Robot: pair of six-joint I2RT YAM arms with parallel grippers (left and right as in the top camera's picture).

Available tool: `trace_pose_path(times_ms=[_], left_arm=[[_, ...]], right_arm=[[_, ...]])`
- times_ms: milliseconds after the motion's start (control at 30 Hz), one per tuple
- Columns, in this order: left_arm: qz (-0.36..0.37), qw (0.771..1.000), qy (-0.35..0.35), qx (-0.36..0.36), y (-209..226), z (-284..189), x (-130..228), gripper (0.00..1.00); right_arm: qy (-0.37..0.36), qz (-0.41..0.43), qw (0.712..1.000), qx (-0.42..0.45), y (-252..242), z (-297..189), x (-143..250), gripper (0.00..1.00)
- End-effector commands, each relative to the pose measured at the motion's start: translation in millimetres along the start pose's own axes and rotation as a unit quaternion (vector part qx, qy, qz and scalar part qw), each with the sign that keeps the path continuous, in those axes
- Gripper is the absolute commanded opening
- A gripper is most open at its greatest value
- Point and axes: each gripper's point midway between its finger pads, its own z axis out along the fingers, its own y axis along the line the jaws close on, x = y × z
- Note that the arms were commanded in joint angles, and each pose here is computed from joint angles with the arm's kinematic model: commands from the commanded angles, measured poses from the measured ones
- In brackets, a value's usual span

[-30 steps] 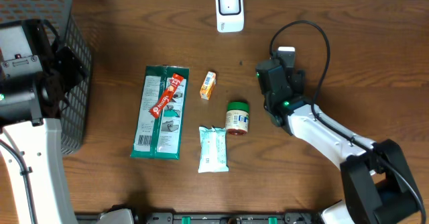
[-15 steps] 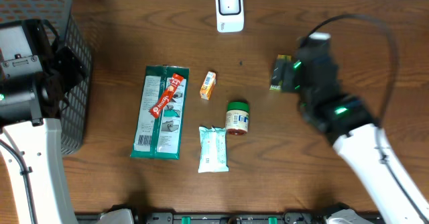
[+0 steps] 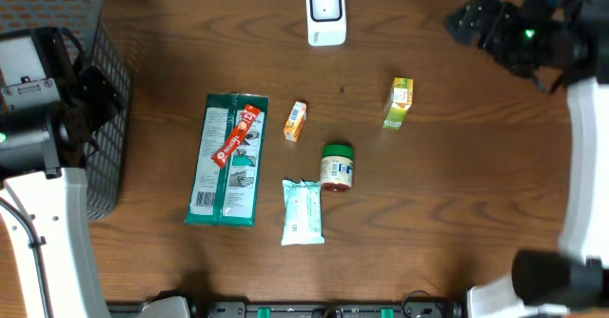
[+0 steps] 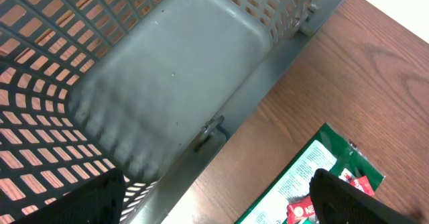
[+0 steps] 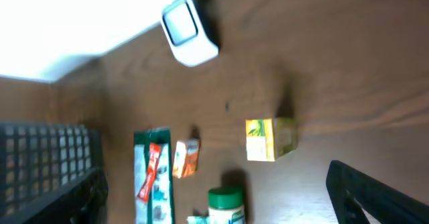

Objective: Scan the item barcode
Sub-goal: 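Lower the carton onto the table right of the jar and release, then reposition the right gripper over the green tea carton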

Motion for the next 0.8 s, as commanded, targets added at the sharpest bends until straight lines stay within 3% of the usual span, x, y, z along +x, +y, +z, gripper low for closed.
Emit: trace_pose_path(times_ms=[0,233,400,767], left_arm=[[0.003,1.000,-0.003,-0.007,3,0,-3,0.88],[0.003,1.000,-0.003,-0.007,3,0,-3,0.88],[0.003,1.000,-0.003,-0.007,3,0,-3,0.88],[0.003,1.000,-0.003,-0.007,3,0,-3,0.88]], right_arm=[[0.076,0.000,0.996,-0.046,-2,43,11,0.99],[0.124,-0.009,0.991,-0.044,-8,88,24,0.98],[0.190,0.062,0.980,-0.013,-25,109,50,0.83],[0.261,0.114,0.957,0.049,-65,163,80,0.83]])
